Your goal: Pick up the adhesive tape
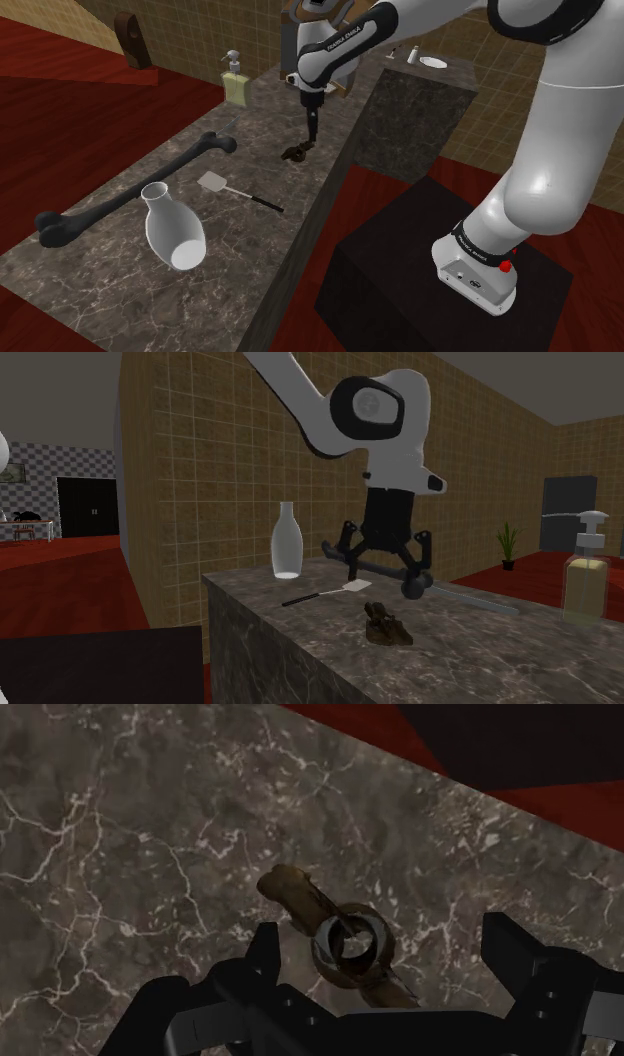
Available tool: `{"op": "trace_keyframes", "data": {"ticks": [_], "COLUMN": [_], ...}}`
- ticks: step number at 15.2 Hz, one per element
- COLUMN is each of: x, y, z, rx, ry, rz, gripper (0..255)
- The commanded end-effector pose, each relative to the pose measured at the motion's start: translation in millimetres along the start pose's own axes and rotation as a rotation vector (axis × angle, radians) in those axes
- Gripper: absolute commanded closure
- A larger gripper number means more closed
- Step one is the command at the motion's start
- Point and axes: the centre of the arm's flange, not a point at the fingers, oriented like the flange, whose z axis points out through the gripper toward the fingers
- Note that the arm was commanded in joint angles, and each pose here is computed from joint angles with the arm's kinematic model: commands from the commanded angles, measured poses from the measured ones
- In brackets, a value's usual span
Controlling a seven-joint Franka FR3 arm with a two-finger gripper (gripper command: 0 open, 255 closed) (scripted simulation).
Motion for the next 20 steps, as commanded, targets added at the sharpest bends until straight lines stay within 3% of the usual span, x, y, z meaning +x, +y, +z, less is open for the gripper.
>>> {"op": "trace_keyframes", "data": {"ticks": [1, 3, 12, 13, 20], "x": [20.3, 36.4, 40.1, 39.6, 39.8], "y": [6.0, 8.3, 11.8, 11.8, 12.1], "z": [22.3, 39.2, 78.9, 79.0, 78.4], "rx": [0.014, 0.025, 0.025, 0.025, 0.025], "ry": [-0.006, -0.011, -0.011, -0.011, -0.011], "rz": [-0.047, -0.086, -0.086, -0.086, -0.086], "gripper": [0, 0, 0, 255, 255]}}
